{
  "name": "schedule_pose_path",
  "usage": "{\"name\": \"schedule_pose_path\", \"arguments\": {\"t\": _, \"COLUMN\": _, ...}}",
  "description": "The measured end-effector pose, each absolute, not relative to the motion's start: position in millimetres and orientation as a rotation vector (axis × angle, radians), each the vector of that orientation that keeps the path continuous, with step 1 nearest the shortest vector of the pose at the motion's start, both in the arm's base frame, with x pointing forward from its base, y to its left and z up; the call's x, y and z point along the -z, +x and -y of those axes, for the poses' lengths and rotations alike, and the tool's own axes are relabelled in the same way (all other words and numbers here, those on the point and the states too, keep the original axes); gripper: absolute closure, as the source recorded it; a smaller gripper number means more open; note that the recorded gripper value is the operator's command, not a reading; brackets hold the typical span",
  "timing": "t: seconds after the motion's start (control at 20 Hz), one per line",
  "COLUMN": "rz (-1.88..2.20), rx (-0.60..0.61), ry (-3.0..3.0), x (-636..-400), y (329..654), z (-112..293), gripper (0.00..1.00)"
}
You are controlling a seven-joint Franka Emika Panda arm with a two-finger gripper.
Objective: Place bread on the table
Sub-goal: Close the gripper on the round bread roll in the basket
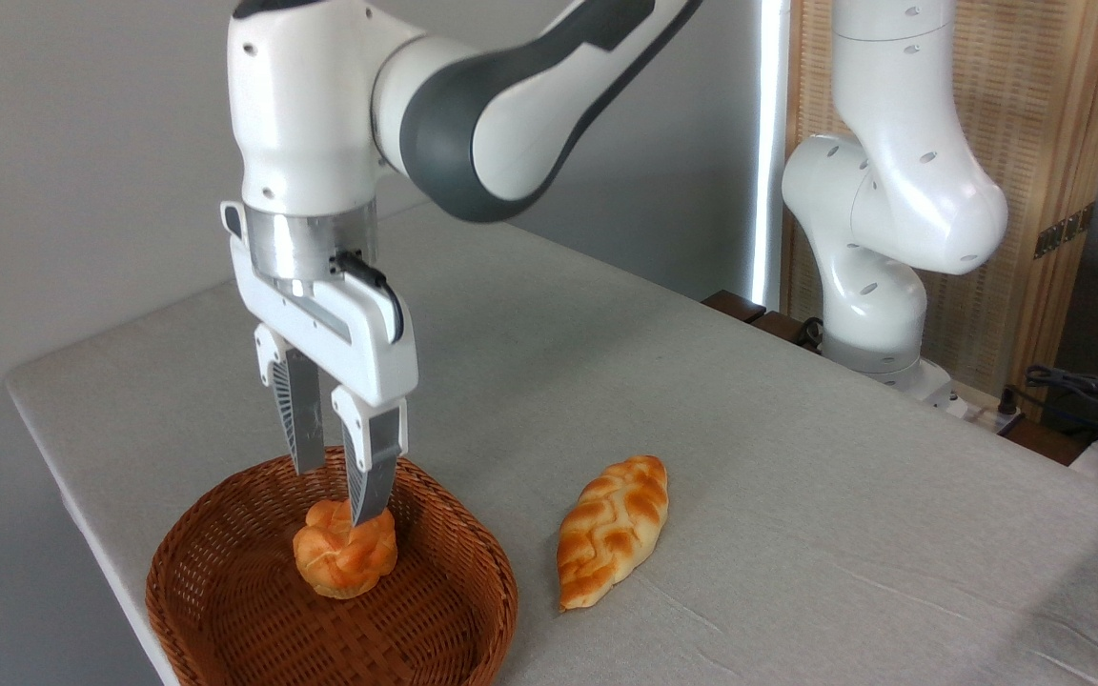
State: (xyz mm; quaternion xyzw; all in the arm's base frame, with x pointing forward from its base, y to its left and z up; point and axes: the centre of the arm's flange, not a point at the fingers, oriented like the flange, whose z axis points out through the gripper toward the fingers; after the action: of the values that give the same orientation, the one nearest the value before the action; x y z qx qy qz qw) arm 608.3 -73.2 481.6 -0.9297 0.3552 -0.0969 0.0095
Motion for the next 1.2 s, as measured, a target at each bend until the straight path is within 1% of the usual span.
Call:
{"name": "schedule_pose_path", "arguments": {"t": 0.25, "rz": -1.199, "rx": 0.250, "ry": -2.875, "x": -454, "y": 606, "z": 73, "gripper": 0.00}}
{"name": "schedule_pose_path", "arguments": {"t": 0.4, "rz": -1.218, "rx": 0.281, "ry": -2.860, "x": -443, "y": 609, "z": 79, "gripper": 0.00}}
{"name": "schedule_pose_path", "arguments": {"t": 0.45, "rz": -1.221, "rx": 0.292, "ry": -2.856, "x": -438, "y": 610, "z": 81, "gripper": 0.08}}
{"name": "schedule_pose_path", "arguments": {"t": 0.5, "rz": -1.223, "rx": 0.297, "ry": -2.854, "x": -434, "y": 610, "z": 82, "gripper": 0.26}}
{"name": "schedule_pose_path", "arguments": {"t": 0.55, "rz": -1.223, "rx": 0.301, "ry": -2.852, "x": -430, "y": 611, "z": 83, "gripper": 0.52}}
{"name": "schedule_pose_path", "arguments": {"t": 0.6, "rz": -1.223, "rx": 0.302, "ry": -2.851, "x": -428, "y": 611, "z": 82, "gripper": 0.69}}
{"name": "schedule_pose_path", "arguments": {"t": 0.65, "rz": -1.224, "rx": 0.301, "ry": -2.851, "x": -427, "y": 611, "z": 82, "gripper": 0.82}}
{"name": "schedule_pose_path", "arguments": {"t": 0.7, "rz": -1.231, "rx": 0.301, "ry": -2.847, "x": -427, "y": 611, "z": 82, "gripper": 0.92}}
{"name": "schedule_pose_path", "arguments": {"t": 0.75, "rz": -1.246, "rx": 0.300, "ry": -2.839, "x": -427, "y": 611, "z": 82, "gripper": 0.94}}
{"name": "schedule_pose_path", "arguments": {"t": 1.2, "rz": -1.295, "rx": 0.299, "ry": -2.813, "x": -427, "y": 611, "z": 82, "gripper": 0.94}}
